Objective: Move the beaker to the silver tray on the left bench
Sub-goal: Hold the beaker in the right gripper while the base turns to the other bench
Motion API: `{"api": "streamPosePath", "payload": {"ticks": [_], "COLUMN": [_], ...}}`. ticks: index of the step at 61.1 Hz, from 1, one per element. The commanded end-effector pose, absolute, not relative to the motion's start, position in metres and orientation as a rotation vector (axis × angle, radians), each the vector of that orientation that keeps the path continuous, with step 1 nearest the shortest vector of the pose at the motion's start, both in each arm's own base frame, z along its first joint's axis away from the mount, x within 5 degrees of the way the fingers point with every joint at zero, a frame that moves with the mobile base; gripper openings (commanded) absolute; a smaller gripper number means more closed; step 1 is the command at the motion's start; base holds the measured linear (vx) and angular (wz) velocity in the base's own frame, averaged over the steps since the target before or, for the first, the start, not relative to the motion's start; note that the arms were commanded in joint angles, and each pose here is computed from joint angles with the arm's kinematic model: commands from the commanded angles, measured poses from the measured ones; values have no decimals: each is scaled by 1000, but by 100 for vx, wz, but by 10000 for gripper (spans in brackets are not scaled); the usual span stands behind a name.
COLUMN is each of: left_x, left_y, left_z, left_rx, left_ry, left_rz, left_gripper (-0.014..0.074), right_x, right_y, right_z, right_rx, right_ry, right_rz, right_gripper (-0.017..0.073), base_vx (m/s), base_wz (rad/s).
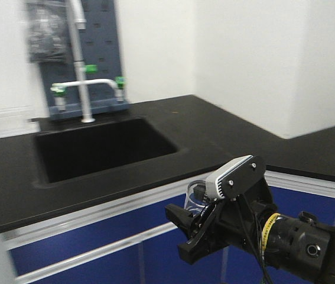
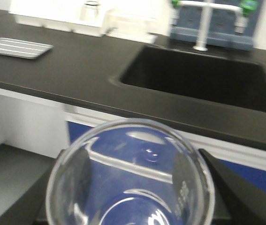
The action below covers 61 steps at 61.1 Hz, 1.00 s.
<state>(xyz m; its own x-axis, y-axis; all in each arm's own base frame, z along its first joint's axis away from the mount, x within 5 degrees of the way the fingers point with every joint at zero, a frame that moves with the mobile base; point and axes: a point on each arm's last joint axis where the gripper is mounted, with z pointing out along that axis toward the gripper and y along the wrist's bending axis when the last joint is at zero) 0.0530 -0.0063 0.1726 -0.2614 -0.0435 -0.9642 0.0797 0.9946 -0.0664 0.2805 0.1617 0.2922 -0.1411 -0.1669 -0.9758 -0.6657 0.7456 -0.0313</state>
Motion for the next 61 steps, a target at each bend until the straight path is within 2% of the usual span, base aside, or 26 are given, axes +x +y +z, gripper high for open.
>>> {"api": "streamPosePath", "payload": {"ticks": [1,37,61], "left_x": [55,55,55], "left_y": [-6,-6,-6], "left_z": [174,174,174], "left_rx": [15,15,15], "left_ry": [1760,1760,1760], "left_rz": [-117,-117,-117], "left_gripper": [1,1,1], "right_x": [276,276,276], "right_y": [163,163,163], "right_z": [319,319,319], "right_rx": [-649,-649,-649], "right_ry": [1570,1570,1570], "right_rz": [546,546,546], "right_gripper": [-10,-10,-10], "base_vx": [-4,0,7], "base_wz": [82,74,47]}}
